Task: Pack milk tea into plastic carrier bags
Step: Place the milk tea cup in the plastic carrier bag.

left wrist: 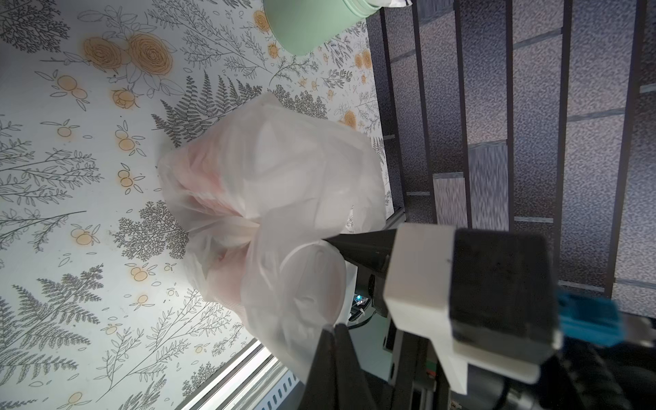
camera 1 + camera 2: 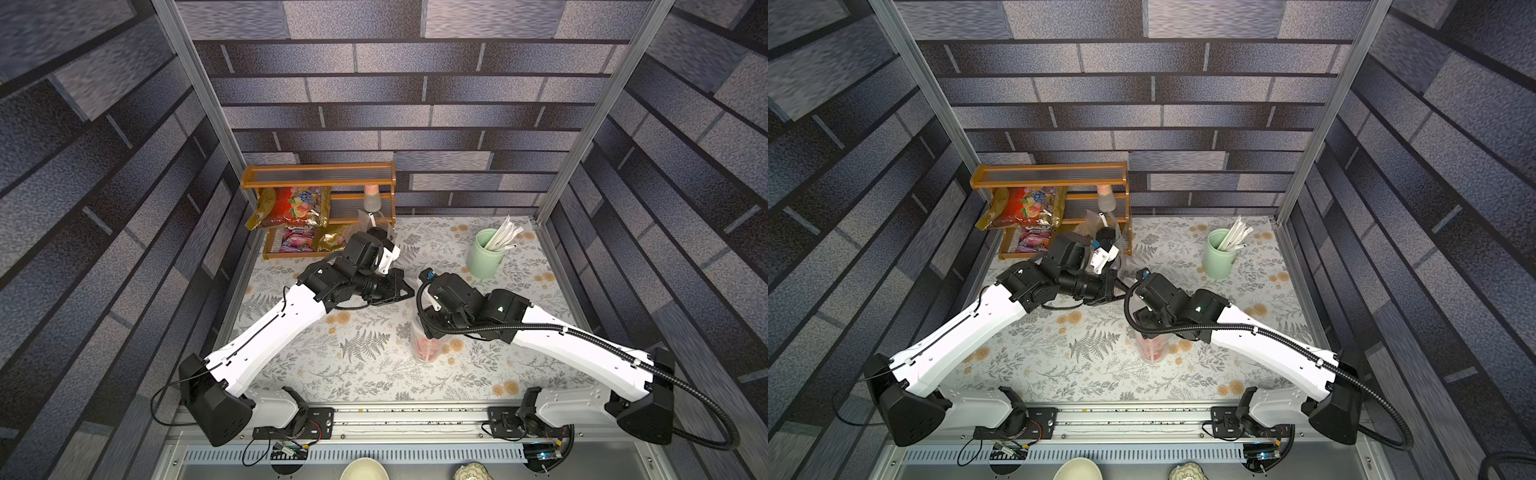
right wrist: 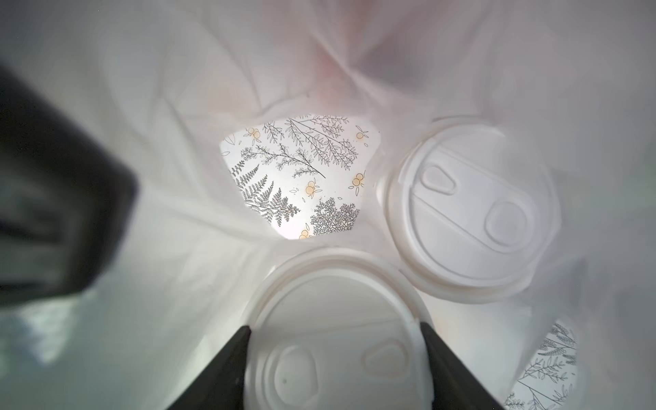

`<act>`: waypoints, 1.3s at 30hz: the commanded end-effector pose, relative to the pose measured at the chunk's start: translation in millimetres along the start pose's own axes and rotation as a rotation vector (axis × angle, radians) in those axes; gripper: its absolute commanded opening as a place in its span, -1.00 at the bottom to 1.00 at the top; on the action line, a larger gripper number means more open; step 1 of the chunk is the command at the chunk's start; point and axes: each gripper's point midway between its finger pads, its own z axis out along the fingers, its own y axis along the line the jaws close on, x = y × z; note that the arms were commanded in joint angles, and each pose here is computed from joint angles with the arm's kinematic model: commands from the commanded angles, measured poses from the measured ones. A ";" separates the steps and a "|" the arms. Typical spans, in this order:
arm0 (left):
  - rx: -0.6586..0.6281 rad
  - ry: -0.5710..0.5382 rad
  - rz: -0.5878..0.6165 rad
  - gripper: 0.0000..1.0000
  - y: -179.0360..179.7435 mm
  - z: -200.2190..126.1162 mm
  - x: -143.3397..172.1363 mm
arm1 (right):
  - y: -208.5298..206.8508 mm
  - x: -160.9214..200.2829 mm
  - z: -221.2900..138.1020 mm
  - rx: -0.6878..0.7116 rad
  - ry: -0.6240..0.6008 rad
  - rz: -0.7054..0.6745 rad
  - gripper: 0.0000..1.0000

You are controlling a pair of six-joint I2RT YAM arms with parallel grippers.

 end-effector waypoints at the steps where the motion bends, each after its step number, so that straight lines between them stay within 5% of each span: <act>1: 0.031 -0.027 0.018 -1.00 -15.2 -8.9 -4.9 | 5.4 -4.5 0.8 -0.022 -0.064 0.011 -0.17; 6: 0.021 -0.025 0.012 -1.00 -11.7 -8.5 -3.8 | 2.3 7.5 5.5 -0.023 -0.059 0.000 0.07; 11: 0.004 0.005 0.001 -1.00 -4.4 -3.4 2.4 | 1.8 6.7 -8.8 -0.028 -0.046 -0.016 0.53; 17: -0.051 0.009 0.027 -0.46 2.9 -9.4 3.1 | 2.9 -17.5 -47.7 -0.028 -0.078 -0.007 0.79; 20: -0.082 0.012 0.042 0.00 7.0 -12.4 0.6 | -4.8 -27.9 -63.7 0.010 -0.098 -0.003 0.82; 24: -0.095 0.010 0.072 0.34 8.4 -14.2 -8.9 | -27.7 -48.8 -83.8 0.048 -0.117 0.062 0.77; 39: -0.249 0.169 0.278 0.47 20.8 -1.5 -31.5 | -200.0 -103.1 -77.8 0.280 -0.146 0.441 0.35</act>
